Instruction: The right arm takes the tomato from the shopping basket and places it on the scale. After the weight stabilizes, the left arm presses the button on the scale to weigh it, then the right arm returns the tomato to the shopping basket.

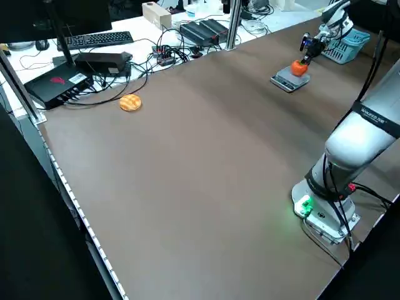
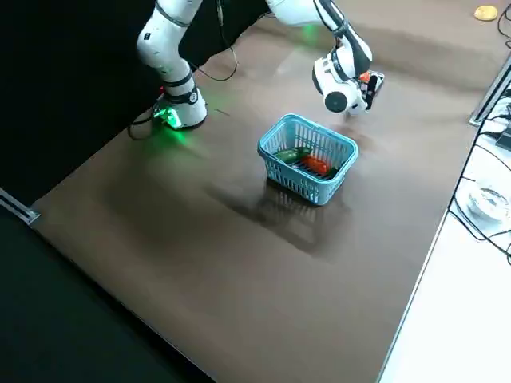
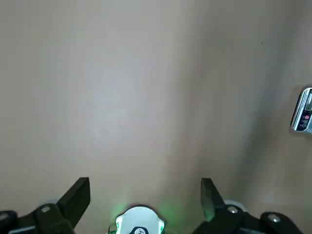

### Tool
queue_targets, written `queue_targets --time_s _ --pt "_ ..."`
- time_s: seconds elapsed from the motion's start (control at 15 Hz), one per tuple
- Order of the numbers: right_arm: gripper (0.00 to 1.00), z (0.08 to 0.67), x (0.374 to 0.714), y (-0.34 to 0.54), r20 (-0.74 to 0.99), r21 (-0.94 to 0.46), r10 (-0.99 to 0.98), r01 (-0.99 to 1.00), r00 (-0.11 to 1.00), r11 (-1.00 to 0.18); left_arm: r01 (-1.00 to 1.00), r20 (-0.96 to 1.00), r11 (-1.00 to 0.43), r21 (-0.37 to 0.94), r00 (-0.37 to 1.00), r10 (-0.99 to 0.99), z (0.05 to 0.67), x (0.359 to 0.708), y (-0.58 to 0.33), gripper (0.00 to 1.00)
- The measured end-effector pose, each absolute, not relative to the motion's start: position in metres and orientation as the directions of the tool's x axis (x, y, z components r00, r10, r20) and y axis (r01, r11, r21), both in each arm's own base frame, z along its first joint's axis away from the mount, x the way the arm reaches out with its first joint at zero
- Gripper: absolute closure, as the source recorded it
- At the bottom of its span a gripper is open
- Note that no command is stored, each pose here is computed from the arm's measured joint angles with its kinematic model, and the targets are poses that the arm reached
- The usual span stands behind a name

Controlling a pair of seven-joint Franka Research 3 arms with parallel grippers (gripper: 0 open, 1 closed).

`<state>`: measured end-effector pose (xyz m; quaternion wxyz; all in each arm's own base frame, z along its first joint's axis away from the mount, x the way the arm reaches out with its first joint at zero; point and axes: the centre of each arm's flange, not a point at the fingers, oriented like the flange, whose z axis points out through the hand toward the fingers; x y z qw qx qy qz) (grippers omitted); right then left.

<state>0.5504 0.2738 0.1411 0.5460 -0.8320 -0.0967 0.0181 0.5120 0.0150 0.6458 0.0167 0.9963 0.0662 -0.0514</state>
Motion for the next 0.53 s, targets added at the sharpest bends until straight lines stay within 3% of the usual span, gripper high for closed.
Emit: queue_targets --time_s 0.53 --pt "0.36 0.15 0.561 0.266 0.057 -0.909 0.146 0.112 0.988 -0.402 0.072 -0.117 -0.997 -0.018 0.99 0.074 0.638 0.513 0.0 0.0"
